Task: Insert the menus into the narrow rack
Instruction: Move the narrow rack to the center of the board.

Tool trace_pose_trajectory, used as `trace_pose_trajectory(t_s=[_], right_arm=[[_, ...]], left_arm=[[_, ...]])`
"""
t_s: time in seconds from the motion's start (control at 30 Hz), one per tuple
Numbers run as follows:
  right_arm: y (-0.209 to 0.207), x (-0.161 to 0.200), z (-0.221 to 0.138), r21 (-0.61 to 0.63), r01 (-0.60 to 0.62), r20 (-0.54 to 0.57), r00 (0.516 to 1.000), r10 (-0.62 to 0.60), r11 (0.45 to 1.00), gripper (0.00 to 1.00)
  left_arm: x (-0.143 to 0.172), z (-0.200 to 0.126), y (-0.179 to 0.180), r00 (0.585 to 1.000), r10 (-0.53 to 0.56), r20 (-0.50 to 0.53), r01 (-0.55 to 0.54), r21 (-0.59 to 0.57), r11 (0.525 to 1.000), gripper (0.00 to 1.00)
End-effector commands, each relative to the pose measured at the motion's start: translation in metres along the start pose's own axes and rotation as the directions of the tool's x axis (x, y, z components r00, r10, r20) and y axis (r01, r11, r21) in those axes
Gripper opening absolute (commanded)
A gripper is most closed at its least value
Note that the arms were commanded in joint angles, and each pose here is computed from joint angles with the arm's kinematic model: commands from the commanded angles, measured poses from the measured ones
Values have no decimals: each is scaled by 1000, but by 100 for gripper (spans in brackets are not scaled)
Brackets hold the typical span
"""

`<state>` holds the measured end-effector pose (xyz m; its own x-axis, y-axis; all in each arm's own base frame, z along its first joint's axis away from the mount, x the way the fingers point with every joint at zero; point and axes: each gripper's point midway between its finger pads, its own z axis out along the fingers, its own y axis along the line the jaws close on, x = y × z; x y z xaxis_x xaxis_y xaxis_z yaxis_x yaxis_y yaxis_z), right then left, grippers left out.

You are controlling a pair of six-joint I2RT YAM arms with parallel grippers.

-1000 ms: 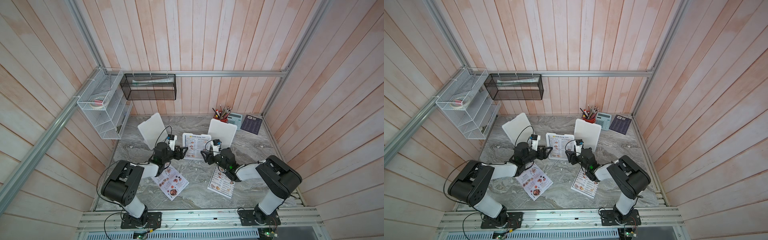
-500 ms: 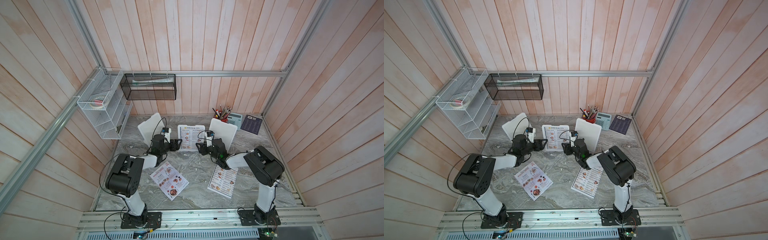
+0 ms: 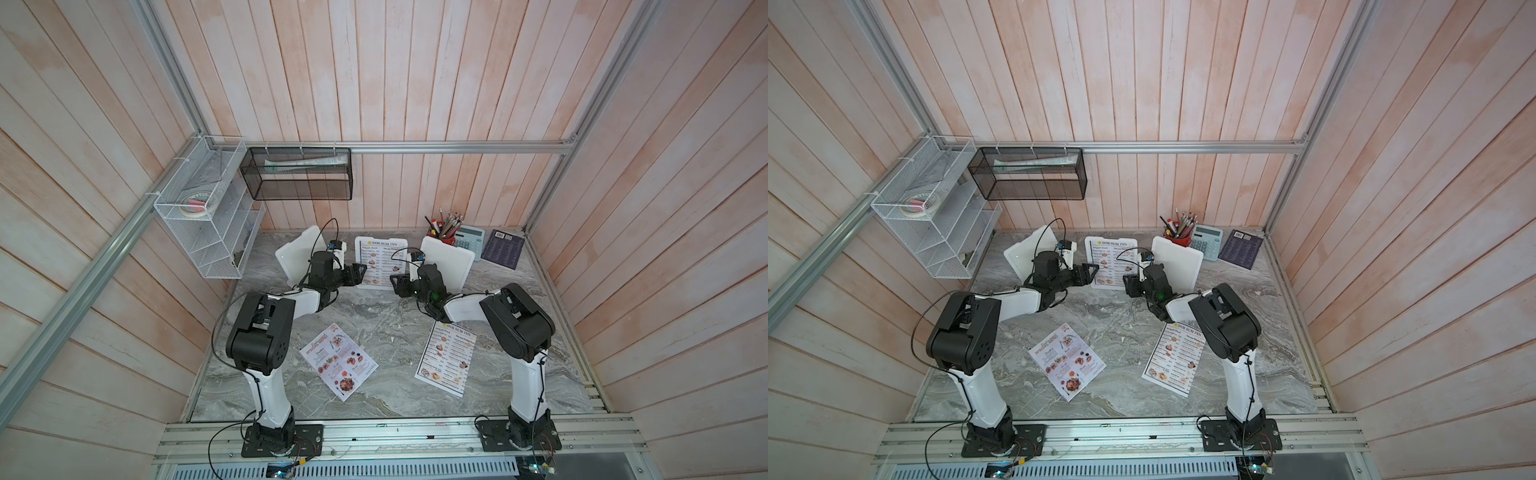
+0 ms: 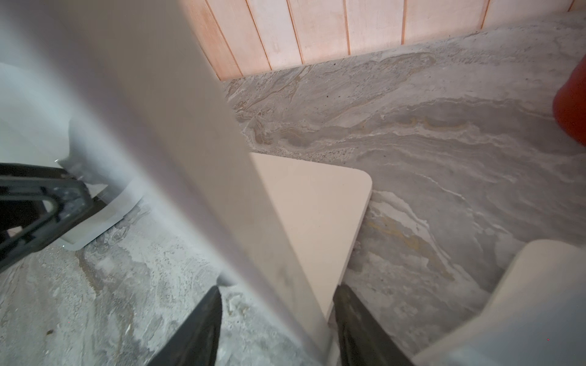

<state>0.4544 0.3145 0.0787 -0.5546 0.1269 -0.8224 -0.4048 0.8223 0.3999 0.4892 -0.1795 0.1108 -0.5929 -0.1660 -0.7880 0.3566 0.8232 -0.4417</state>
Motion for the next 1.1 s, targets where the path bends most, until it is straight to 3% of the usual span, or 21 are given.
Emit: trace_pose_trajectory(t_s=[0.0, 0.17, 0.33, 0.57, 0.83, 1.07], right_arm=[[-6, -3, 1, 31, -2, -9, 1000, 2, 1000, 58], [2, -26, -20, 32, 44, 35, 998, -45, 999, 62], [9, -46, -63, 37, 77, 101, 992, -80, 996, 65], [0, -37, -136, 30, 33, 171, 984, -38, 999, 65], [-66, -37, -195, 82, -86, 279, 958, 60, 993, 70], [-118, -56, -204, 114, -98, 346, 937, 53, 989, 73]], left_arm=[[-1, 2, 3, 1000, 12, -19, -11, 4, 1000, 73], [-9, -20, -11, 999, 34, 31, -35, 29, 999, 78], [-17, -63, -31, 992, 55, 111, -60, 45, 997, 85], [-8, -126, -62, 978, 47, 202, -71, 114, 991, 87], [18, -165, -103, 973, 58, 223, -110, 227, 968, 88], [24, -172, -111, 976, 58, 212, -111, 248, 962, 88]])
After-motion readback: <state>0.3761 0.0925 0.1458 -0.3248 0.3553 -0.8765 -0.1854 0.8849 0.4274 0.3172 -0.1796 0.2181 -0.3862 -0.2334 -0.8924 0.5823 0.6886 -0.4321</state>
